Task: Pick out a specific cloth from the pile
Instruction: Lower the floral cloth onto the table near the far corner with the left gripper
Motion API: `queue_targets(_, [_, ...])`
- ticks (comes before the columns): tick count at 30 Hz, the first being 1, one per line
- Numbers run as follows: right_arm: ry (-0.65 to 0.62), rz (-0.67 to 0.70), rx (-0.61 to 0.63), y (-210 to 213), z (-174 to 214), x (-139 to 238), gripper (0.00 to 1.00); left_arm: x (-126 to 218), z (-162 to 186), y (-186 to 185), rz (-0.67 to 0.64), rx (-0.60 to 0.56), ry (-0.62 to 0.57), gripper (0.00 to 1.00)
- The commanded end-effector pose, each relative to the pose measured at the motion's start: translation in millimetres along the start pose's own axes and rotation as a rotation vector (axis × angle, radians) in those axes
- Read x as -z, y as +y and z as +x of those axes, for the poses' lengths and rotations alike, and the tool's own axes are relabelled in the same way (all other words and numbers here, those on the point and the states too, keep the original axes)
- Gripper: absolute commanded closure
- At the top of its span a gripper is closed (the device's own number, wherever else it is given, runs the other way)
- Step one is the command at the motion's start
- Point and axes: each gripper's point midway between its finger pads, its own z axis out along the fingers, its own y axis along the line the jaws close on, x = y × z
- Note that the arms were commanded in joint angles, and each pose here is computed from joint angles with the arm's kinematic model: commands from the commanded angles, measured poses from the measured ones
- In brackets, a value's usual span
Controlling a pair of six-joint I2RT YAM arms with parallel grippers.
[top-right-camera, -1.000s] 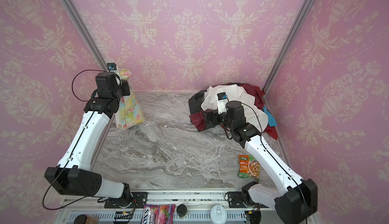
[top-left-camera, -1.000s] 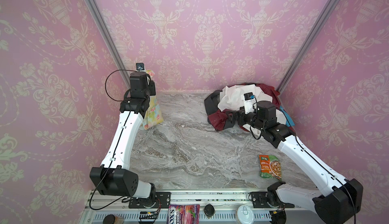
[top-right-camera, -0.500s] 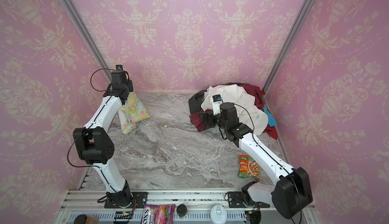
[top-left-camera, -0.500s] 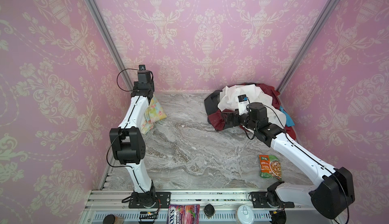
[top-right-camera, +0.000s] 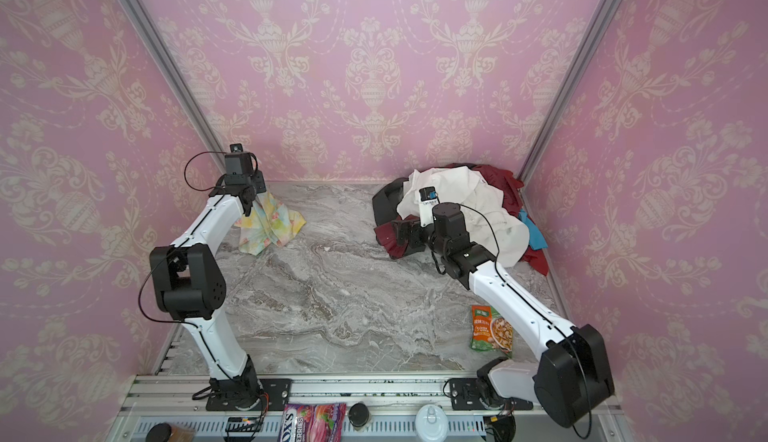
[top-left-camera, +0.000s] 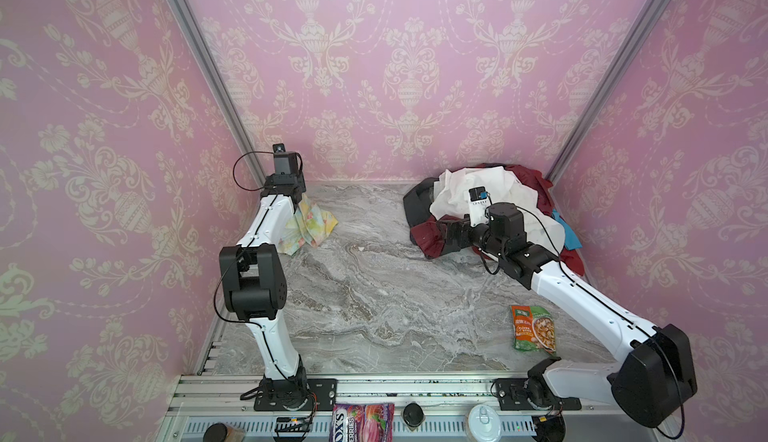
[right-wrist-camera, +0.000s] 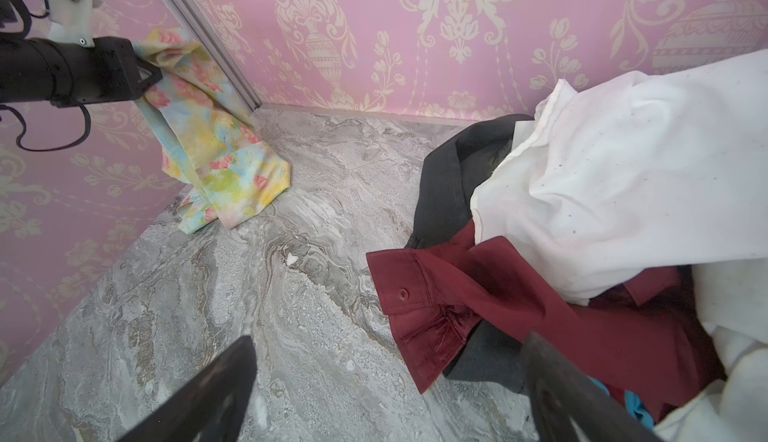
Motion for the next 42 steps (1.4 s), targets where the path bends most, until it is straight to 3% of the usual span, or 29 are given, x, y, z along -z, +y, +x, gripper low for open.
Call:
queue_targets(1, [-0.026,-0.014,-0.003,4,-2,5,0.00,18,18,10,0.019,0.076,0.027,1.00])
queue_targets(8, [-0.027,-0.002,-0.016,1,3,8,0.00,20,86,11,0.026,0.070,0.197,1.00])
queue_targets(18, [-0.030,0.028,-0.033,-7,13,13,0.00,23,145,-6,0.083,0.006,0.341,1.00])
queue_targets(26, [-0.033,0.034,-0.049,-9,17,13,0.00,27,176,-42,0.120,-0.185,0.427,1.00])
queue_targets(32, [-0.033,0.048,-0.051,-11,19,18,0.00,22,208,-52,0.085,-0.277,0.574,1.00])
queue_targets(38, [-0.025,0.072,-0.044,-15,19,21,0.00,18,235,-50,0.052,-0.284,0.708,1.00])
queue_targets(42, [-0.020,0.083,-0.053,-19,23,21,0.00,12,241,-41,0.029,-0.187,0.780,1.00])
